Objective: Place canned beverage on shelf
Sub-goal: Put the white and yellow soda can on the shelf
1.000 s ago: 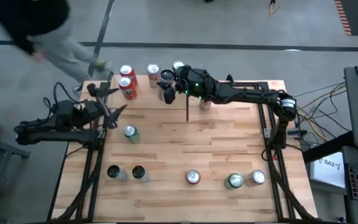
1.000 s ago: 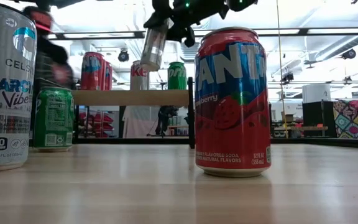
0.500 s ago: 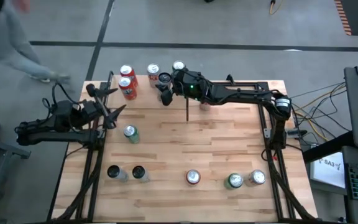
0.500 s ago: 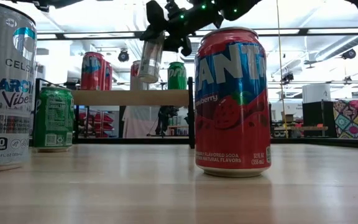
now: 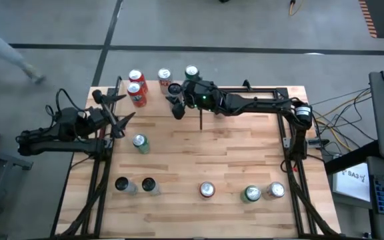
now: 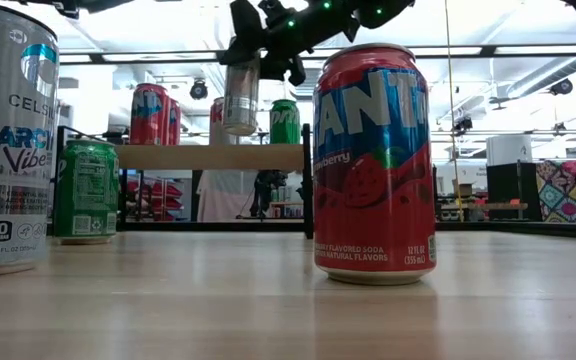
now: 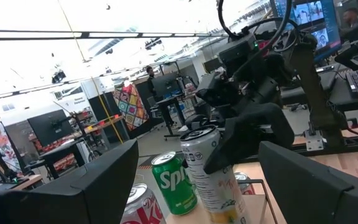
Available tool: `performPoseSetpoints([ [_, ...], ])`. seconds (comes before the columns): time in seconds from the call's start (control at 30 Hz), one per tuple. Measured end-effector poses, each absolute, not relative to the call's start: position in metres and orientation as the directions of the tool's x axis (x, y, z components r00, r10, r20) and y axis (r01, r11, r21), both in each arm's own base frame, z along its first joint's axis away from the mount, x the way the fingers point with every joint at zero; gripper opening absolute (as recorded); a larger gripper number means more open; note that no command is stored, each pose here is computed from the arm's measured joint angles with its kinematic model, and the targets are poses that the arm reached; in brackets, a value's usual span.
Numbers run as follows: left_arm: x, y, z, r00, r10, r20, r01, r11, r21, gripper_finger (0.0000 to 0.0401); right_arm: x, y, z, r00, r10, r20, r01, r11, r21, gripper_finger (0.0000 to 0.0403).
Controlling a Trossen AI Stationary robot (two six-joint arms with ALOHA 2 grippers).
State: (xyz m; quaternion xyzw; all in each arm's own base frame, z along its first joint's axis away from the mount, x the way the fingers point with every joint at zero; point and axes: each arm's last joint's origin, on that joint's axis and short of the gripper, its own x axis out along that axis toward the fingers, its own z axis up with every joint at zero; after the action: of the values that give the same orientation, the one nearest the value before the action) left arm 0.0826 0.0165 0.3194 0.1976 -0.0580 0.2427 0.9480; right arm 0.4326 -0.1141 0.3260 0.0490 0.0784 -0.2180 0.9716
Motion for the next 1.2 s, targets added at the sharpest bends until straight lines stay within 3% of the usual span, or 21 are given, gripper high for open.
performPoseSetpoints([
  [0.17,0.083,0.017,0.319,0.876,0.437,0.204,-0.483,0.804,0.348,0.0318,0.436,-0.112,0.316,0.849,-0.491,-0.196,0.506,0.862,0.034,0.0242],
  [0.5,0.083,0.017,0.319,0.877,0.437,0.198,-0.480,0.801,0.357,0.0318,0.443,-0.112,0.305,0.840,-0.502,-0.205,0.521,0.853,0.045,0.0244],
  [1.2,0.083,0.017,0.319,0.877,0.437,0.198,-0.480,0.799,0.361,0.0318,0.446,-0.113,0.302,0.835,-0.514,-0.197,0.530,0.847,0.035,0.0316],
])
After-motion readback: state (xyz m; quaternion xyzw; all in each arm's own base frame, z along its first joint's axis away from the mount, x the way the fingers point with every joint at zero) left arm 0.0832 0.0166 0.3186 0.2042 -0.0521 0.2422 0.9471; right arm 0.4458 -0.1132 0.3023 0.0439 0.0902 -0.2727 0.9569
